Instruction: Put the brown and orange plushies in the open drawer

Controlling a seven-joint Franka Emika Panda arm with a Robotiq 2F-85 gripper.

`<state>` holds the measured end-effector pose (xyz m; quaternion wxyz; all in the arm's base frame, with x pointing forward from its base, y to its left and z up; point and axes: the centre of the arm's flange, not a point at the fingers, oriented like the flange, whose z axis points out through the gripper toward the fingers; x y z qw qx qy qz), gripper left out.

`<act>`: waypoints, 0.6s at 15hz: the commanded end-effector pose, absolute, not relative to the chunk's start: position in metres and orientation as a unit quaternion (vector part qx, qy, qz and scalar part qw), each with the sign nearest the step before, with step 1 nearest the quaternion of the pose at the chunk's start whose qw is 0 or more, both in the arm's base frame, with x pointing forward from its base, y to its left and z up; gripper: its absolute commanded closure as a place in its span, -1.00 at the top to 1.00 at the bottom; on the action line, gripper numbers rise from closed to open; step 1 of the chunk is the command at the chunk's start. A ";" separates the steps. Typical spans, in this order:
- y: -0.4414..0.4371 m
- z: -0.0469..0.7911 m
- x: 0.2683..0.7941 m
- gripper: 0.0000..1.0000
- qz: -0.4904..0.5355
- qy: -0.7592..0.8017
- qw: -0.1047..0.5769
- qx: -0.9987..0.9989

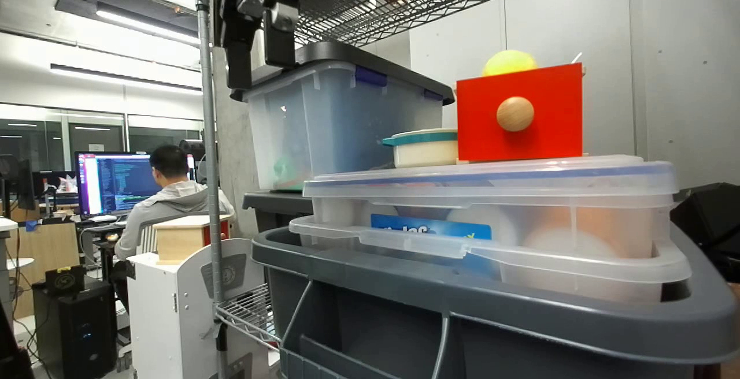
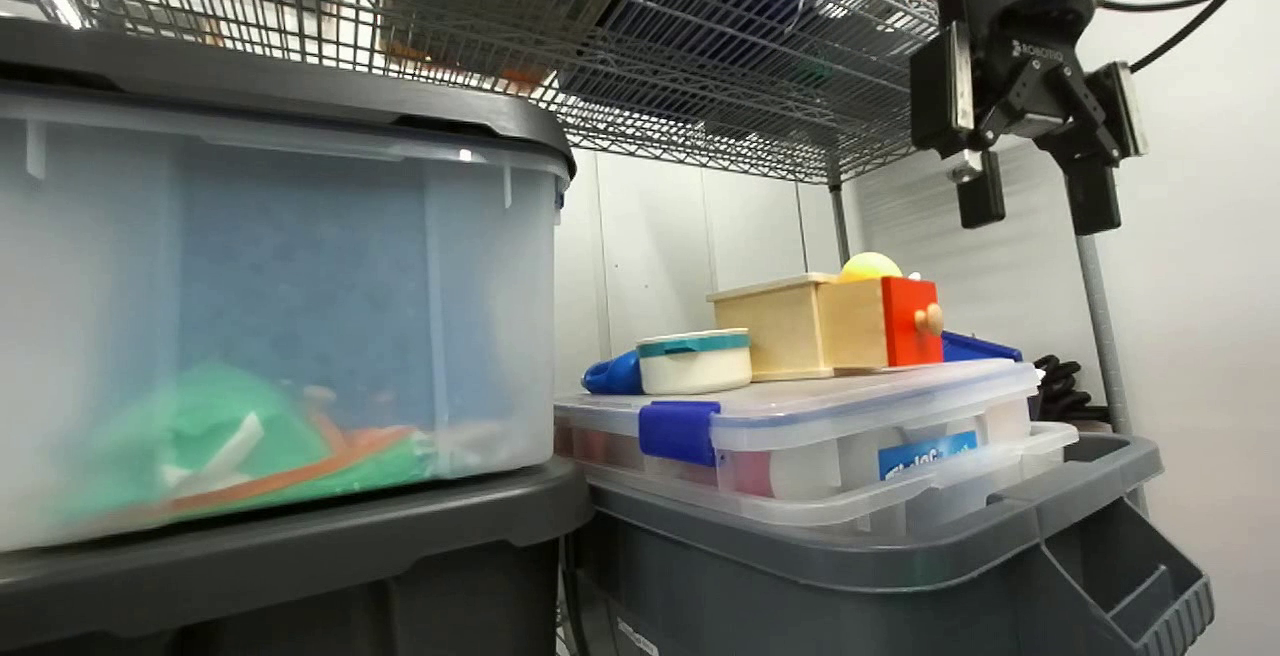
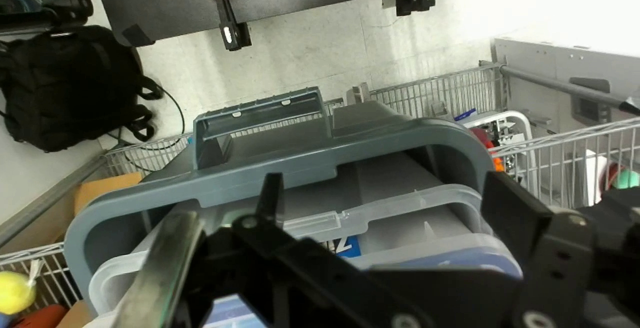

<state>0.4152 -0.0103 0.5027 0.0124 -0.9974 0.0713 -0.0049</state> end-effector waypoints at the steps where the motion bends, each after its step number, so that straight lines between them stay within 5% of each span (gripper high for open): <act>1: -0.004 0.504 0.399 1.00 0.004 0.046 0.017 -0.999; 9: -0.007 0.498 0.406 1.00 0.012 0.052 0.013 -0.998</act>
